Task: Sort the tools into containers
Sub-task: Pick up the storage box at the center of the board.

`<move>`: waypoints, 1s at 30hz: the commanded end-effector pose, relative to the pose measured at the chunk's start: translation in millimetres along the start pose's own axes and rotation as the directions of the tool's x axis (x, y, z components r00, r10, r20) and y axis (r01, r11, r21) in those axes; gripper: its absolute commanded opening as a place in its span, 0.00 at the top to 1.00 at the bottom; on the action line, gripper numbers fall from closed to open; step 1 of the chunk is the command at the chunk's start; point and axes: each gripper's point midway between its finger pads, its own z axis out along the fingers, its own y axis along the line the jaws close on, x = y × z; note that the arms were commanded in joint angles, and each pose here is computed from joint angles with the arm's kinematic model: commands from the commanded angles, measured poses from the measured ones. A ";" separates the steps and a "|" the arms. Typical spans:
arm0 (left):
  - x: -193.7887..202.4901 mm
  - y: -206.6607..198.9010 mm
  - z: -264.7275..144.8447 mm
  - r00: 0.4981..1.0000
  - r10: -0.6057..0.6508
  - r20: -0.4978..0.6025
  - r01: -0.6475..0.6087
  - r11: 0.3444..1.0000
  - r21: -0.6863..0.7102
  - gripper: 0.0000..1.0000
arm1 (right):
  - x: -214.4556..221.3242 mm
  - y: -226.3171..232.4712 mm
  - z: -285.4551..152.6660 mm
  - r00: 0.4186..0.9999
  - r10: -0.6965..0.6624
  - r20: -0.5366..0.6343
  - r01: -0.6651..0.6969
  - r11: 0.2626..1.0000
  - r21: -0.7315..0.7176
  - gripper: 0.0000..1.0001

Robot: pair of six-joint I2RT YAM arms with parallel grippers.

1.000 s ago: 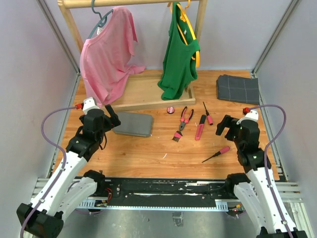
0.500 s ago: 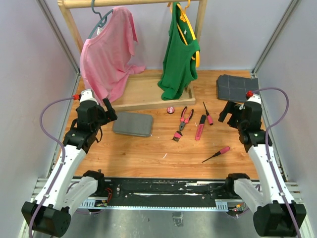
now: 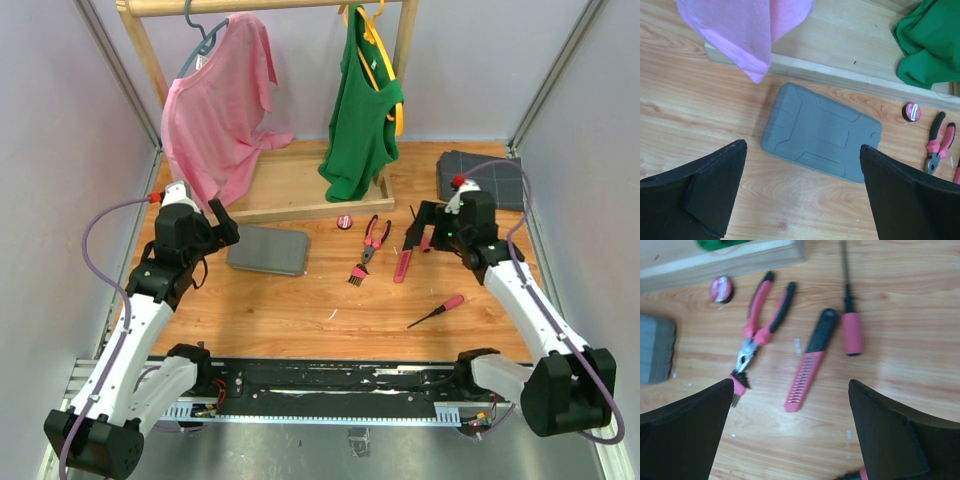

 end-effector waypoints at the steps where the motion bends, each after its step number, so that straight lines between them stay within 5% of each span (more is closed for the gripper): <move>1: 0.0 -1.5 -1.5 0.995 -0.093 0.022 0.093 0.996 0.013 0.01 | -1.6 55.4 11.2 0.990 -0.133 0.035 0.137 0.982 -0.131 0.02; 20: 58.9 29.7 19.2 0.974 -0.226 -0.006 0.224 0.970 -0.092 0.01 | 51.0 246.6 88.7 0.934 -0.357 0.007 0.323 0.836 -0.444 0.01; 30: 80.6 30.3 27.6 0.974 -0.219 -0.065 0.213 0.973 -0.088 0.01 | 48.9 297.4 137.6 0.906 -0.422 0.042 0.383 0.770 -0.510 0.02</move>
